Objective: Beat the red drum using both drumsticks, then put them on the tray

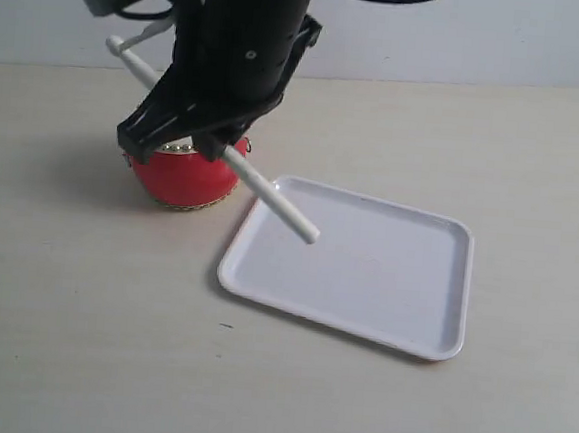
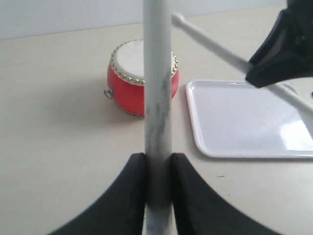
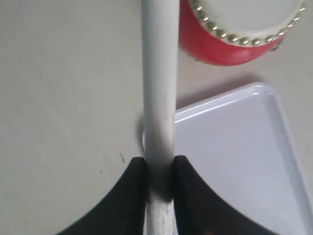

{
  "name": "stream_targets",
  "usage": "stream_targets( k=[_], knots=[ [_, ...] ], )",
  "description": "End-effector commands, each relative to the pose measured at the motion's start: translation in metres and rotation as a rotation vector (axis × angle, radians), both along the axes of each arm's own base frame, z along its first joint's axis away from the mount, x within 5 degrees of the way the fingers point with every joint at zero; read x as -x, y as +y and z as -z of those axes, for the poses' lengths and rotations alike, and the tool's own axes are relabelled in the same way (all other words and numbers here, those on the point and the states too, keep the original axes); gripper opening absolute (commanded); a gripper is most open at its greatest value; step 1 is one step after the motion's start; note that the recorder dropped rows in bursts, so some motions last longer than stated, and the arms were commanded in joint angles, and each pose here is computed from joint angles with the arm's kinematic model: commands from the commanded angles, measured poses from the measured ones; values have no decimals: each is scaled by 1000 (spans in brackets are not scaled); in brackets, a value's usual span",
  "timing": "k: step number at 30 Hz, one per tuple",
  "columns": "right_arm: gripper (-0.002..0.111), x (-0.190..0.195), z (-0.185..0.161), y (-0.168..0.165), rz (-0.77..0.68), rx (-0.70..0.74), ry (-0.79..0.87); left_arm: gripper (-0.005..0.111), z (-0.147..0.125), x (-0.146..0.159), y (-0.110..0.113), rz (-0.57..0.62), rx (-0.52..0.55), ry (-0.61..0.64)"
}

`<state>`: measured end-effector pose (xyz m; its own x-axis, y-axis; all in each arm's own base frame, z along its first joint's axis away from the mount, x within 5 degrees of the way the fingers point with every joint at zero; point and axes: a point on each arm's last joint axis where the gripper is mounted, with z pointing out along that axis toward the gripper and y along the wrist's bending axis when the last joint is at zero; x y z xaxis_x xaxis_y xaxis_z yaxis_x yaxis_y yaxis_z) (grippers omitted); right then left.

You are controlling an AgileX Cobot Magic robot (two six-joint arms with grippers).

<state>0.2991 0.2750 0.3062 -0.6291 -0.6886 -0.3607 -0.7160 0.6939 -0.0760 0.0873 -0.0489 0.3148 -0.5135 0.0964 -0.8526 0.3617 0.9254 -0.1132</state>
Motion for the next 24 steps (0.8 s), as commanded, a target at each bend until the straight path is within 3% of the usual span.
stream_targets(
  k=[1,8,16,24],
  knots=[
    [0,4,-27,-12,2,4,-107,0,5,-11,-7,2,-77,-3],
    [0,3,-43,-27,4,93,-224,0,20,-41,-30,22,-247,40],
    [0,-7,-39,-40,-36,287,-332,0,10,-73,-57,66,-402,69],
    [0,-13,0,-42,-163,397,-409,0,-2,-105,-59,-29,-760,120]
  ],
)
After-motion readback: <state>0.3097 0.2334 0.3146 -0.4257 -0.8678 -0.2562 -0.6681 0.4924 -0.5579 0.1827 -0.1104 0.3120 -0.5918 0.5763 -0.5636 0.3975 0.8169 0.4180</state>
